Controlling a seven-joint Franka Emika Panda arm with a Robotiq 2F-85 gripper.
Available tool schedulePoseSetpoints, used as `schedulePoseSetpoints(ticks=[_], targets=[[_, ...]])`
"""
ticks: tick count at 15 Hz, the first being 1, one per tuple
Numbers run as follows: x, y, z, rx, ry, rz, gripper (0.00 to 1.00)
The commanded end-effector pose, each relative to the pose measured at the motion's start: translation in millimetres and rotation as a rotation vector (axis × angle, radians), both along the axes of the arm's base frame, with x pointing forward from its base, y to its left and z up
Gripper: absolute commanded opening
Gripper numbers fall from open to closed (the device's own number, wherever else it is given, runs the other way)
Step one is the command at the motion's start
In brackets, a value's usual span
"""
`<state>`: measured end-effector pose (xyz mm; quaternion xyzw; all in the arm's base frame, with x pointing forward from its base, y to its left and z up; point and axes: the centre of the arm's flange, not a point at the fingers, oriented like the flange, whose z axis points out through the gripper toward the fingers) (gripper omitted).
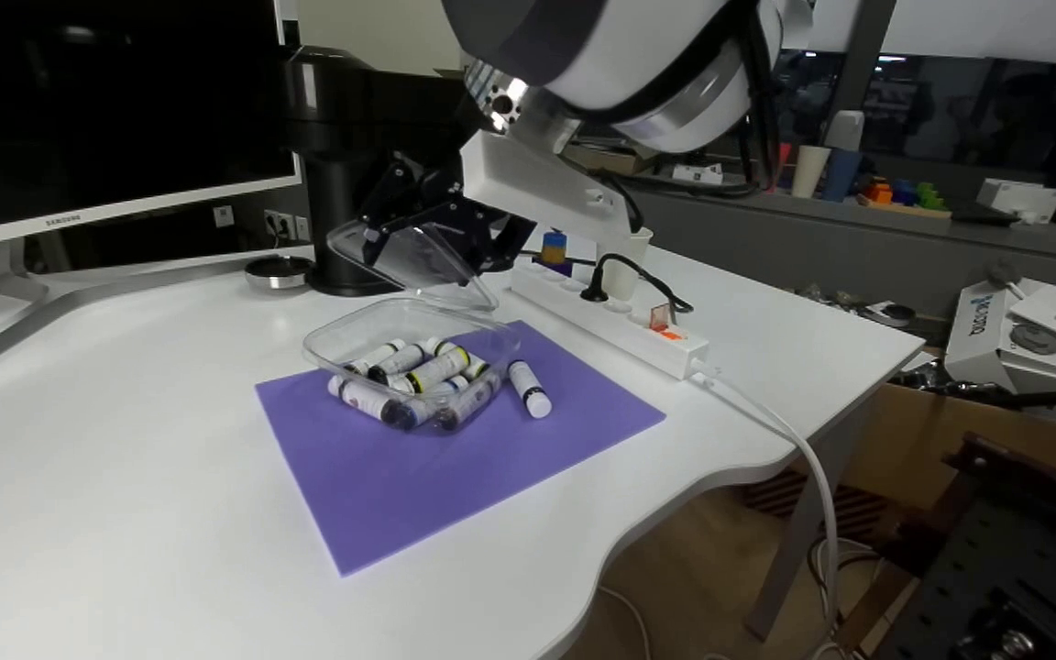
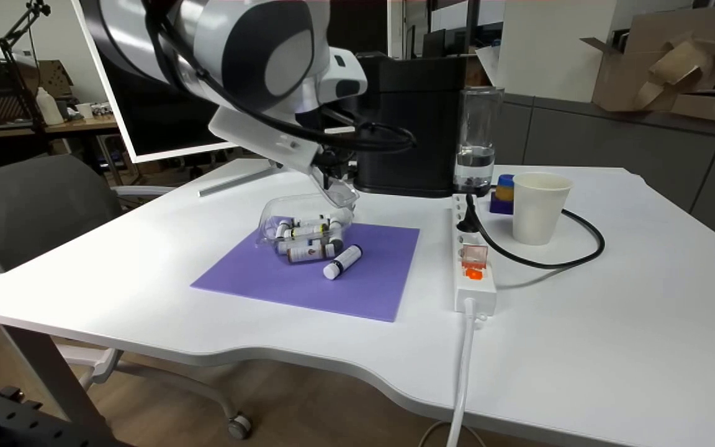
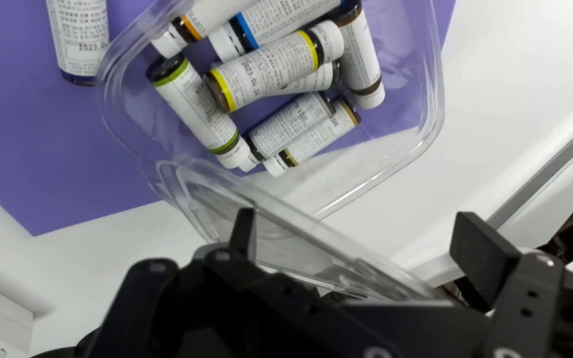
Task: Close the lid of the plastic storage box
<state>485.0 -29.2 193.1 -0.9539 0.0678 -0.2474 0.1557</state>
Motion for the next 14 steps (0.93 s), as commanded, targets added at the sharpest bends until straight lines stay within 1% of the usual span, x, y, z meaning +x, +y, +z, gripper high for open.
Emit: schedulePoseSetpoints(ticks=[1,4,6,9,11,14], targets=[[5,24,4,-0.067,0.076,0.025,1.00],[7,39,2,-0.110,0.119,0.085,1.00],[9,48,3,-0.134,0.133,0.123,1.00],[12,56,6,-0.155,0.147,0.120,1.00],[12,58,9,-0.160,0.152,0.089,1.00],[14,51,14,-0.161,0.223,-0.061,1.00]])
